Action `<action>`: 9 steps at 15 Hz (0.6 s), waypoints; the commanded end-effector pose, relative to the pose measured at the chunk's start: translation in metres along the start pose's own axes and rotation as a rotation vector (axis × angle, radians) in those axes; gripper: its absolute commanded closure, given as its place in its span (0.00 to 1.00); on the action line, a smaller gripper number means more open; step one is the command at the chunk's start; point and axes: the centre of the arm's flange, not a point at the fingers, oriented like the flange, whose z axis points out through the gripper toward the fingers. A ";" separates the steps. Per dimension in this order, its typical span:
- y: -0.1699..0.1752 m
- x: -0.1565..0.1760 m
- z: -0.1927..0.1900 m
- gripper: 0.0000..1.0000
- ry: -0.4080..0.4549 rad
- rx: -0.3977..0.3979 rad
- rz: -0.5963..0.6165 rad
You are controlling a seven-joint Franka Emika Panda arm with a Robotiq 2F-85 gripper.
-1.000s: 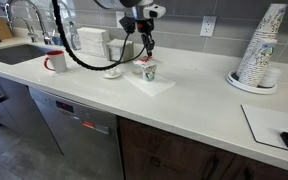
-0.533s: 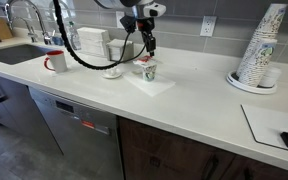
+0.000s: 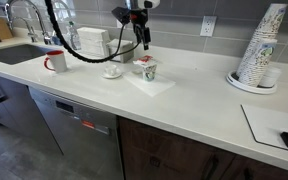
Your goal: Pick up the small sachet on the left side of the counter and put it on the paper cup on the right
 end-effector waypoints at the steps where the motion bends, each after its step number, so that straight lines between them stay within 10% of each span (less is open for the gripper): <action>1: 0.014 -0.054 -0.024 0.00 -0.111 0.040 -0.157; 9: 0.032 -0.132 -0.085 0.00 -0.199 0.039 -0.533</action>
